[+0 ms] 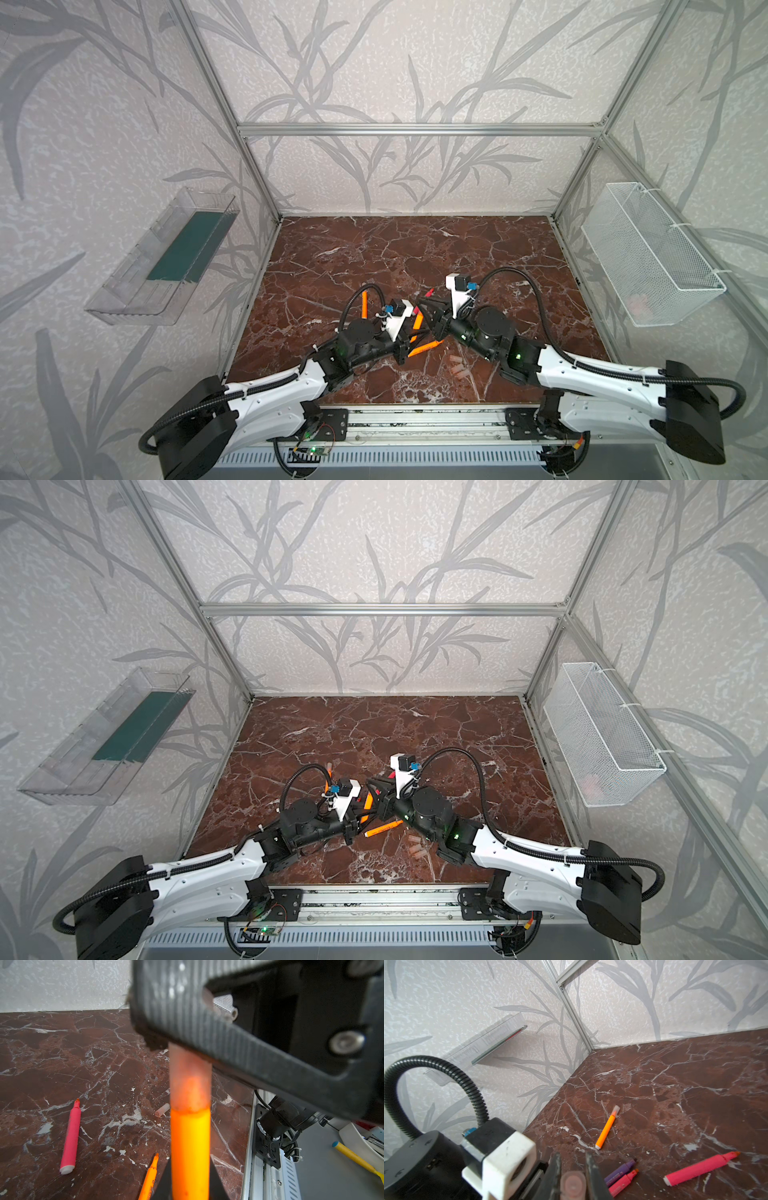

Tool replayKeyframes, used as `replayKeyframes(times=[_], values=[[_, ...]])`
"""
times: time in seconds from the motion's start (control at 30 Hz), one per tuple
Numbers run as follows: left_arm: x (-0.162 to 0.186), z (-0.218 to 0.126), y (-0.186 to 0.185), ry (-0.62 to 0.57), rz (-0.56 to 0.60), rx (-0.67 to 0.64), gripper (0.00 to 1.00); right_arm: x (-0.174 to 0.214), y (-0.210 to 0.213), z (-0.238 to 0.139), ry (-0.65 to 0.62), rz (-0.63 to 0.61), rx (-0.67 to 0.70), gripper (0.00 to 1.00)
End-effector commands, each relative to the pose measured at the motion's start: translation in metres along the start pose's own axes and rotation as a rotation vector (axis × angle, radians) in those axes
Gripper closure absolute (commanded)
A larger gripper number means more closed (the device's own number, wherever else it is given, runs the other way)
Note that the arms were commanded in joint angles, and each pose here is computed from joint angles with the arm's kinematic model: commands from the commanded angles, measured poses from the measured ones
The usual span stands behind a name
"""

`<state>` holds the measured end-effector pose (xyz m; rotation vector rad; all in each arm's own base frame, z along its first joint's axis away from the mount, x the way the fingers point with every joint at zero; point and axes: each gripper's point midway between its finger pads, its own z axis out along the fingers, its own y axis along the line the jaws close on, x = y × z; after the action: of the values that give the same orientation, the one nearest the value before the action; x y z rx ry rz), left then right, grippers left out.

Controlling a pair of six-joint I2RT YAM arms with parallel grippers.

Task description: Insert the pens into the pen caps

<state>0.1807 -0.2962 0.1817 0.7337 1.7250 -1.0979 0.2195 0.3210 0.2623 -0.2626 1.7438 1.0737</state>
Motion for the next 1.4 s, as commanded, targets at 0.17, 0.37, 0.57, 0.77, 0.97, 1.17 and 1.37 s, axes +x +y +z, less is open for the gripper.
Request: replayKeyframes(times=[0.17,0.37,0.57,0.77,0.97,1.17,1.37], values=[[-0.024,-0.003,0.003,-0.056,0.049,-0.048,1.00,0.019,0.006,0.005,0.084,-0.003,-0.049,1.00],[-0.067,-0.013,0.019,-0.162,0.098,-0.189,1.00,0.050,0.001,0.004,0.138,0.040,-0.089,1.00],[-0.103,-0.020,0.036,-0.237,0.161,-0.331,1.00,0.078,0.006,0.012,0.192,0.109,-0.104,1.00],[-0.131,-0.031,0.050,-0.279,0.180,-0.462,1.00,0.098,0.009,0.016,0.218,0.152,-0.082,1.00],[-0.141,-0.039,0.043,-0.292,0.109,-0.320,1.00,0.095,0.023,0.012,0.202,0.135,-0.168,1.00],[-0.149,-0.049,0.041,-0.315,0.030,-0.198,1.00,0.099,0.041,0.004,0.188,0.062,-0.312,1.00],[-0.152,-0.054,0.051,-0.328,0.025,-0.248,1.00,0.112,0.046,0.002,0.229,0.043,-0.267,1.00]])
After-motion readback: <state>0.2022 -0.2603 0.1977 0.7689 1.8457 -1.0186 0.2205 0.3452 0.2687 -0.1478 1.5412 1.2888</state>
